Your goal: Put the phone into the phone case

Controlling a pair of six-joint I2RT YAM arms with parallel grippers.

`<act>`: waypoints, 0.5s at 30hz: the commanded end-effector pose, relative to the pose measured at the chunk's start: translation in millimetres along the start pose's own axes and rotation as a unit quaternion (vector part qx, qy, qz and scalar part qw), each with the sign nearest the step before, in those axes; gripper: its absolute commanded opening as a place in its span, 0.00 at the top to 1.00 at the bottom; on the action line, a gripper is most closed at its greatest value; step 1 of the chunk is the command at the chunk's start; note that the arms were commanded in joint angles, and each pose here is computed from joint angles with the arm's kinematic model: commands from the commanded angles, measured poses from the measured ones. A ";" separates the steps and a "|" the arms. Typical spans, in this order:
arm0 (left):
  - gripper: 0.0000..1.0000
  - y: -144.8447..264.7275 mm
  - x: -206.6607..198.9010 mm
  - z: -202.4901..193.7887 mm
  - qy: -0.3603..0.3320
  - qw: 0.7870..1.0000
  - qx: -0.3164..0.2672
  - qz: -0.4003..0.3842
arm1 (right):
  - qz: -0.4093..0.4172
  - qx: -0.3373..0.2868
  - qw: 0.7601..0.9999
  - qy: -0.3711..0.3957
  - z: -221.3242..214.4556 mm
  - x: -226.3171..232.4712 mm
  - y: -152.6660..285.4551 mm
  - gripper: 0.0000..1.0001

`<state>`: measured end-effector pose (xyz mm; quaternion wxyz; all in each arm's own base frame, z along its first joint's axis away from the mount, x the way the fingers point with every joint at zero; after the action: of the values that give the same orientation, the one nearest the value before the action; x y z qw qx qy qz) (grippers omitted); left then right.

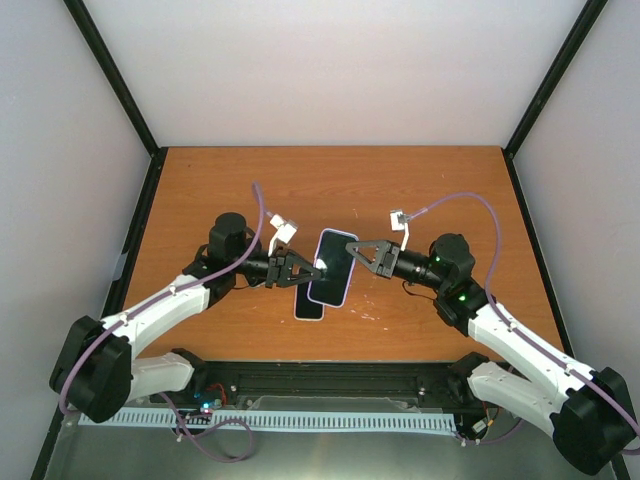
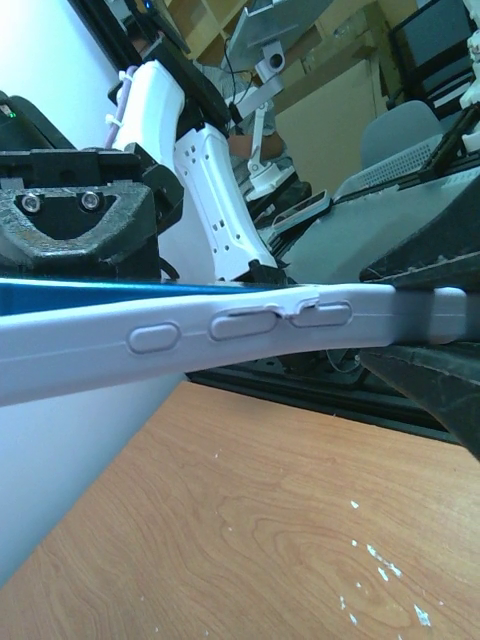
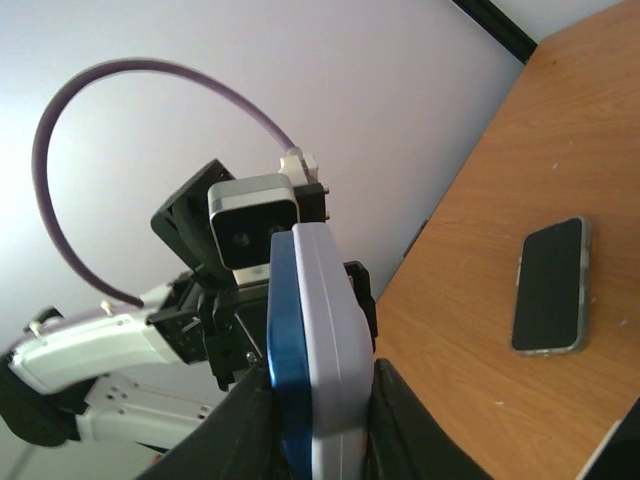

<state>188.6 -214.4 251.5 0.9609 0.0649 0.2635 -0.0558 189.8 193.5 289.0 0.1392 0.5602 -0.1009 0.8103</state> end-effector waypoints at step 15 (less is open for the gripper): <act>0.95 3.1 -9.3 11.9 -0.030 0.999 -0.007 0.017 | 0.025 -0.015 0.998 0.050 4.4 22.8 6.3 0.94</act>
<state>185.8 -211.9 249.9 0.9612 0.0737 0.2624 -0.0416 186.5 192.3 287.1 0.1434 0.5498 -0.0901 0.8179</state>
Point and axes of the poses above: each gripper's point midway between its finger pads, its own y axis back along the fingers, its own x axis along the line the jaws close on, z = x × y, the point moved 7 cm from there along y, back along the fingers, and after that the axes turned 15 degrees about -y, right-handed, at the moved point
